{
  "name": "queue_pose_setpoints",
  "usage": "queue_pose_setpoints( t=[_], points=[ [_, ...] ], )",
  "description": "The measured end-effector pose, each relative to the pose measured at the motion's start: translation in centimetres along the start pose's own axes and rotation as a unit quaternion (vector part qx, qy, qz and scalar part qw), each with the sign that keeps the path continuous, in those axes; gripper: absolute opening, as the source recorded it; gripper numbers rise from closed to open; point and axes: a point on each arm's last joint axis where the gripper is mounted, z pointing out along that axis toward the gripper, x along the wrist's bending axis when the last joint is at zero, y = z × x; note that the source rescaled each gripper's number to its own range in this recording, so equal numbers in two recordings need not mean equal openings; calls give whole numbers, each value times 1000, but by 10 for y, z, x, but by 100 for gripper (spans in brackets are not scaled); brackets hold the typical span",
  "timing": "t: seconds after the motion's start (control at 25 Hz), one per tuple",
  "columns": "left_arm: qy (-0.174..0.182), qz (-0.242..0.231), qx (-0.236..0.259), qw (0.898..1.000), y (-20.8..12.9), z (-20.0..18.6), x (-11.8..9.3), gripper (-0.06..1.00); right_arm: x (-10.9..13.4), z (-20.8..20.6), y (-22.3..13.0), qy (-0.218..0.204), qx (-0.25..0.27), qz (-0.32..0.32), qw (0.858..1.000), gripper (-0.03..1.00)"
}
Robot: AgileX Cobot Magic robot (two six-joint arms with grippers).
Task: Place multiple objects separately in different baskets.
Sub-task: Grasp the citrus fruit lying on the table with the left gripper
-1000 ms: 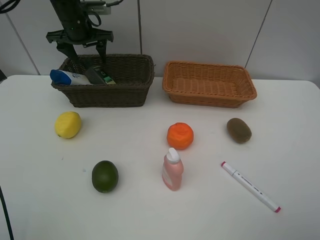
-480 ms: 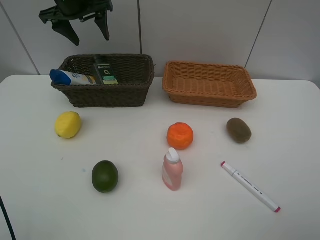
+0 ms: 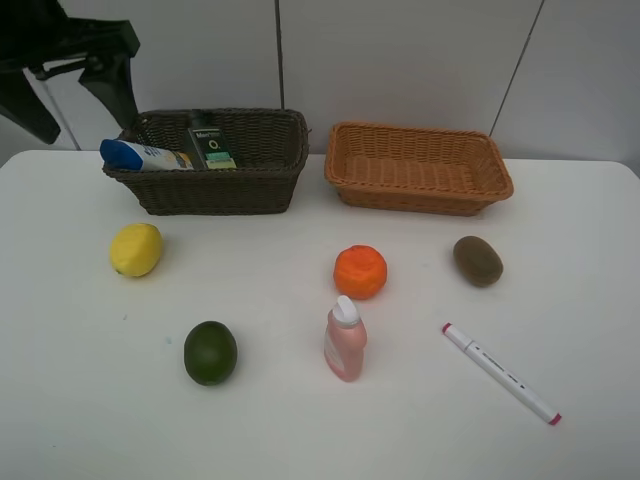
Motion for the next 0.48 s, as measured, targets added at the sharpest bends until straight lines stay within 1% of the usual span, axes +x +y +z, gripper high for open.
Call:
queue_pose_setpoints(
  t=[0.08,0.16,0.2,0.24,0.32,0.4,0.48],
  points=[
    [20,-1,16,1000,-25,3,9,99,0,0,0,0,0,0,1000,98],
    [48,-6,49,998,-47,17,18,99,0,0,0,0,0,0,1000,98],
    [71,-8,72,995,-58,30,25,99,0,0,0,0,0,0,1000,98],
    [79,-10,81,994,-63,38,28,99,0,0,0,0,0,0,1000,98],
    [84,-8,65,994,-64,55,31,99,0,0,0,0,0,0,1000,98],
    [84,-8,58,995,-63,62,32,99,0,0,0,0,0,0,1000,98],
    [80,-9,42,996,-52,85,31,99,0,0,0,0,0,0,1000,98]
  ],
)
